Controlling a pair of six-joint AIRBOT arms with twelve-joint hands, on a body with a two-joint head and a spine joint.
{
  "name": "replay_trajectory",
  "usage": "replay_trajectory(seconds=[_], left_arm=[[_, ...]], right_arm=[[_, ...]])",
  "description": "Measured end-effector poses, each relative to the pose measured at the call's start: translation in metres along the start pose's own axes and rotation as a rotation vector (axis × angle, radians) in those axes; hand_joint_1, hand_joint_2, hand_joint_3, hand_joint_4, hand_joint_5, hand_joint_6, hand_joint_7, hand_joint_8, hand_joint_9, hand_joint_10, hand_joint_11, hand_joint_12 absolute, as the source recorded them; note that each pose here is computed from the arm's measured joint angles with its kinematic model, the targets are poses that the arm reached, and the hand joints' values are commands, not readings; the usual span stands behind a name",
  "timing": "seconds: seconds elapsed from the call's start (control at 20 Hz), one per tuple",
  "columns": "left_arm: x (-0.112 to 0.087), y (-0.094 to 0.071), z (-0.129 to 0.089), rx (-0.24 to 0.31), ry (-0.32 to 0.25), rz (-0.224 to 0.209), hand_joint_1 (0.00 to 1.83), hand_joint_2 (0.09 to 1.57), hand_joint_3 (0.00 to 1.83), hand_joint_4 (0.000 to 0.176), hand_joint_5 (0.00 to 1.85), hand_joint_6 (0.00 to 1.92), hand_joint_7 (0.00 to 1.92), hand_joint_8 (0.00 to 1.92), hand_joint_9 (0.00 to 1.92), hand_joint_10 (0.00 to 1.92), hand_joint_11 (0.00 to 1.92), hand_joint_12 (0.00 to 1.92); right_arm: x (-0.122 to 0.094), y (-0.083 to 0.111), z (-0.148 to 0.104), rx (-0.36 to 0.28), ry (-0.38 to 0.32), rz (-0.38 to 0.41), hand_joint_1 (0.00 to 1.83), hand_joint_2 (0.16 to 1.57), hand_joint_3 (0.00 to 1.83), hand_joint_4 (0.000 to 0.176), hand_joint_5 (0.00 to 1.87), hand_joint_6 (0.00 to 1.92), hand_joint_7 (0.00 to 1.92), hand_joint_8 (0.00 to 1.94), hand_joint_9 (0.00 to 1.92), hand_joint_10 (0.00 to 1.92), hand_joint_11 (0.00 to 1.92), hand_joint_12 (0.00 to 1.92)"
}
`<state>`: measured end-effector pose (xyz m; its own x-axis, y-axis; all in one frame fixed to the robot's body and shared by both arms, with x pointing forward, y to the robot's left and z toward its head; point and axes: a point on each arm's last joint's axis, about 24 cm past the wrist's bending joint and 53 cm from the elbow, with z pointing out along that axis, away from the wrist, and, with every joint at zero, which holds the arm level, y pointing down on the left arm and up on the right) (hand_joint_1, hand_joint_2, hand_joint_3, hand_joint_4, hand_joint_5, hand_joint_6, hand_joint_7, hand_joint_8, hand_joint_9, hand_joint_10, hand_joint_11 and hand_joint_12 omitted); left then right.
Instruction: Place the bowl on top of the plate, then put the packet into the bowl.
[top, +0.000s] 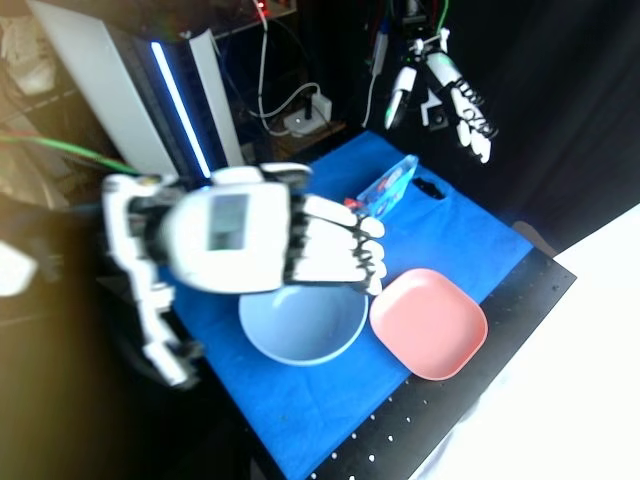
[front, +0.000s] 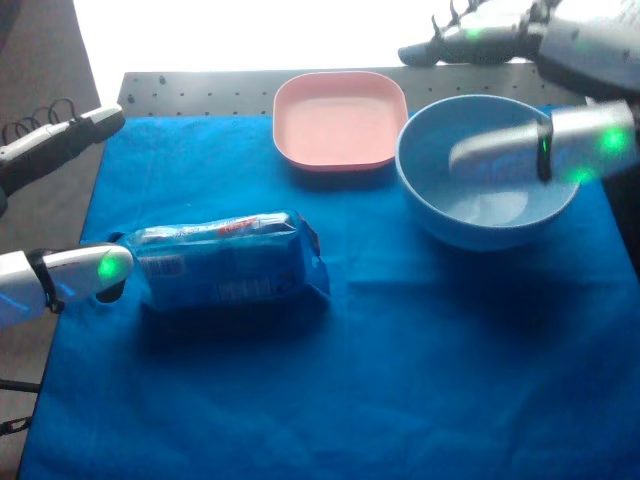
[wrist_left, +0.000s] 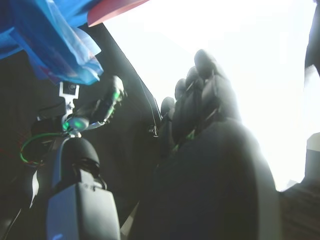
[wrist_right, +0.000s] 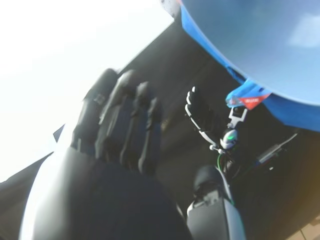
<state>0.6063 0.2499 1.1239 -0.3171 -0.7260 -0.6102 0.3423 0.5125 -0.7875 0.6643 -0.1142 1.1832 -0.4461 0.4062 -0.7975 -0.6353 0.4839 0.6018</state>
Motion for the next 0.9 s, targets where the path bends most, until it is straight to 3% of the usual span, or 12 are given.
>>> replay_trajectory(seconds=[0.1, 0.15, 0.2, 0.3, 0.35, 0.5, 0.6, 0.7, 0.75, 0.8, 0.85, 0.9], left_arm=[[0.000, 0.002, -0.002, -0.005, 0.001, -0.002, 0.56, 1.00, 0.00, 0.088, 0.17, 0.00, 0.15, 0.00, 0.10, 0.00, 0.00, 0.40], [0.001, 0.002, -0.002, -0.009, 0.002, -0.003, 0.57, 1.00, 0.00, 0.110, 0.17, 0.00, 0.15, 0.00, 0.10, 0.00, 0.00, 0.39], [0.001, 0.003, -0.002, -0.010, 0.002, -0.003, 0.57, 1.00, 0.00, 0.111, 0.17, 0.00, 0.16, 0.00, 0.10, 0.00, 0.00, 0.36], [-0.001, 0.003, -0.002, -0.011, -0.003, -0.004, 0.60, 1.00, 0.00, 0.116, 0.17, 0.00, 0.14, 0.00, 0.07, 0.00, 0.00, 0.28], [0.000, 0.003, -0.002, -0.010, -0.001, -0.004, 0.59, 0.99, 0.00, 0.112, 0.17, 0.00, 0.13, 0.00, 0.07, 0.00, 0.00, 0.30], [0.001, 0.003, -0.002, -0.010, 0.000, -0.007, 0.57, 1.00, 0.00, 0.111, 0.16, 0.00, 0.15, 0.00, 0.09, 0.00, 0.00, 0.32], [0.000, 0.003, -0.002, -0.011, -0.003, -0.008, 0.59, 1.01, 0.00, 0.107, 0.16, 0.00, 0.14, 0.00, 0.09, 0.00, 0.00, 0.34], [0.001, 0.002, -0.002, -0.008, 0.002, -0.008, 0.61, 1.01, 0.00, 0.111, 0.16, 0.00, 0.14, 0.00, 0.10, 0.00, 0.00, 0.34], [0.001, 0.002, -0.002, -0.009, 0.001, -0.009, 0.61, 1.01, 0.00, 0.111, 0.16, 0.00, 0.14, 0.00, 0.10, 0.00, 0.00, 0.34], [0.001, 0.003, -0.002, -0.010, 0.001, -0.010, 0.56, 1.02, 0.00, 0.108, 0.15, 0.00, 0.13, 0.00, 0.09, 0.00, 0.00, 0.35], [0.001, 0.003, -0.002, -0.011, 0.000, -0.010, 0.56, 1.02, 0.00, 0.108, 0.15, 0.00, 0.13, 0.00, 0.09, 0.00, 0.00, 0.35], [0.001, 0.003, -0.002, -0.011, -0.002, -0.011, 0.56, 1.02, 0.00, 0.107, 0.14, 0.00, 0.14, 0.00, 0.09, 0.00, 0.00, 0.34]], right_arm=[[0.007, 0.004, -0.008, -0.007, 0.020, 0.000, 0.34, 0.94, 0.00, 0.031, 0.28, 0.00, 0.23, 0.00, 0.19, 0.00, 0.00, 0.69], [0.010, 0.003, -0.013, -0.004, 0.027, 0.001, 0.39, 0.92, 0.00, 0.019, 0.27, 0.00, 0.23, 0.00, 0.21, 0.01, 0.00, 0.76], [0.012, 0.000, -0.016, 0.002, 0.033, 0.002, 0.42, 0.89, 0.00, 0.030, 0.29, 0.00, 0.24, 0.00, 0.23, 0.01, 0.00, 0.81], [0.027, -0.012, -0.023, 0.039, 0.071, 0.005, 0.49, 0.87, 0.00, 0.027, 0.29, 0.00, 0.27, 0.01, 0.25, 0.01, 0.00, 0.72], [0.034, -0.020, -0.026, 0.067, 0.095, 0.004, 0.51, 0.87, 0.00, 0.071, 0.27, 0.00, 0.27, 0.00, 0.28, 0.01, 0.00, 0.79], [0.045, -0.035, -0.033, 0.111, 0.122, 0.008, 0.48, 0.88, 0.01, 0.062, 0.26, 0.00, 0.25, 0.00, 0.30, 0.00, 0.00, 0.85], [0.062, -0.044, -0.031, 0.137, 0.170, -0.007, 0.54, 0.90, 0.01, 0.073, 0.19, 0.00, 0.18, 0.00, 0.27, 0.00, 0.00, 0.89], [0.072, -0.049, -0.028, 0.146, 0.198, -0.021, 0.62, 0.94, 0.00, 0.042, 0.26, 0.00, 0.25, 0.00, 0.38, 0.01, 0.02, 1.08], [0.075, -0.053, -0.027, 0.156, 0.202, -0.023, 0.62, 0.94, 0.00, 0.042, 0.26, 0.00, 0.25, 0.00, 0.38, 0.01, 0.02, 1.08], [0.079, -0.062, -0.025, 0.177, 0.212, -0.026, 0.77, 0.96, 0.00, 0.026, 0.33, 0.00, 0.32, 0.00, 0.49, 0.01, 0.16, 1.00], [0.081, -0.066, -0.024, 0.188, 0.218, -0.028, 0.77, 0.96, 0.00, 0.026, 0.33, 0.00, 0.32, 0.00, 0.49, 0.01, 0.16, 1.00], [0.086, -0.072, -0.022, 0.204, 0.229, -0.033, 0.88, 1.03, 0.00, 0.013, 0.38, 0.00, 0.42, 0.00, 0.56, 0.00, 0.34, 0.82]])
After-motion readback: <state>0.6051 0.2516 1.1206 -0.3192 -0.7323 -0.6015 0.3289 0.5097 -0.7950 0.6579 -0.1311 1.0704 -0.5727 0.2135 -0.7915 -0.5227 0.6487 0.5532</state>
